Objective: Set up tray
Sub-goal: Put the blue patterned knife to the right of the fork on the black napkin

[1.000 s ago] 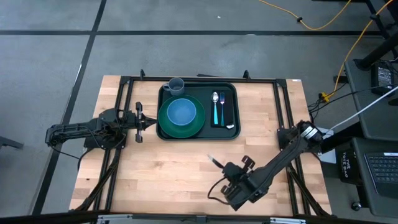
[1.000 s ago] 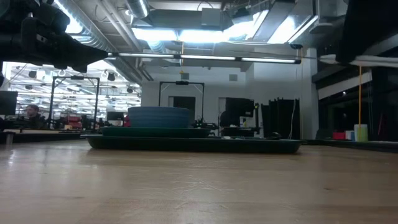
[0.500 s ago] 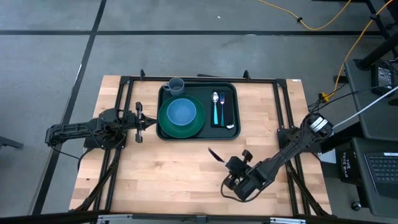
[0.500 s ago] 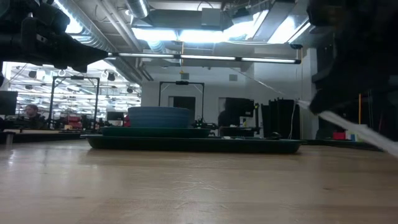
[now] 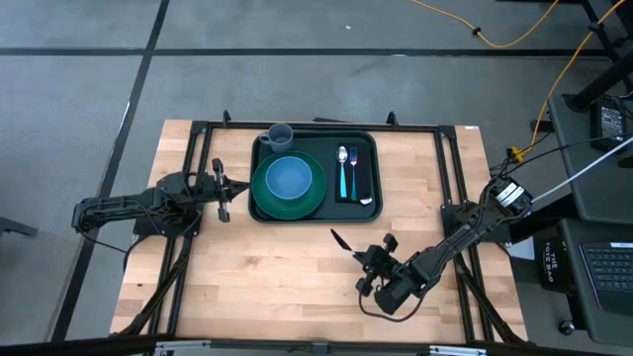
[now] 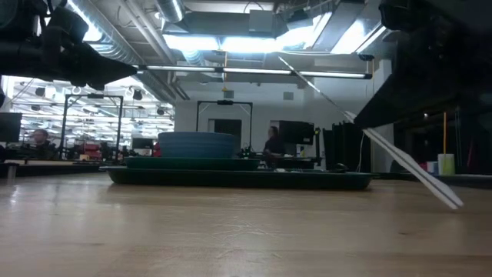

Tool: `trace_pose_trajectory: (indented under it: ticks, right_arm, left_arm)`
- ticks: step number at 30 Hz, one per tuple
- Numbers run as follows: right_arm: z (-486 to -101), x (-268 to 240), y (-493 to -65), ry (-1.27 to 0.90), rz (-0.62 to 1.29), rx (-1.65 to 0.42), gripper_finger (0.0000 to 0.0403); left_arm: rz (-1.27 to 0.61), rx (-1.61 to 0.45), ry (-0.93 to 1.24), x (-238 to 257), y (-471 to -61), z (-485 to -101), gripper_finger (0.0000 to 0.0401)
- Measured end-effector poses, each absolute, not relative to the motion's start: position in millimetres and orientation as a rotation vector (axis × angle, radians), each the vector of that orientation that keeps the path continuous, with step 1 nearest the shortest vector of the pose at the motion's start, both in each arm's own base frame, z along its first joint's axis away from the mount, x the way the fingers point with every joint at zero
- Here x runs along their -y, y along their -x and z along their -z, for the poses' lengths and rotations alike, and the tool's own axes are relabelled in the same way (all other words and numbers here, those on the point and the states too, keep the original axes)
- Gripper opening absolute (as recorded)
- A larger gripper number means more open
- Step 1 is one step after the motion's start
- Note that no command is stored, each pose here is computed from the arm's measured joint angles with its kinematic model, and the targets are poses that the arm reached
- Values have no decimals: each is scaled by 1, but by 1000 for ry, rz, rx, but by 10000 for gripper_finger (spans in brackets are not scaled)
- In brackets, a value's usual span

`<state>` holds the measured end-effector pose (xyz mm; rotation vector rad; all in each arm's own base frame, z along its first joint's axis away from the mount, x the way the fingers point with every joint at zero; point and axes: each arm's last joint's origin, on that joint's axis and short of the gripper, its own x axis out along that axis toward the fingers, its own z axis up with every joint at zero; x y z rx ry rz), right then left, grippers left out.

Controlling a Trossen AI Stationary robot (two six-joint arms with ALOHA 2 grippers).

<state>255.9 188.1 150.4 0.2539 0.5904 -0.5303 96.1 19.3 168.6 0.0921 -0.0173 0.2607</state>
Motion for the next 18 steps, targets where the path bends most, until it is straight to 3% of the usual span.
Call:
trace_pose_trajectory:
  ticks: [7, 18]
  right_arm:
    - [-164, -171, -263, -281, 594, -546, 18]
    - [-210, -92, -272, -428, 831, -473, 18]
  left_arm:
    - [-269, 51, -93, -19, -96, -172, 3]
    - [-290, 68, -93, -20, -96, -174, 3]
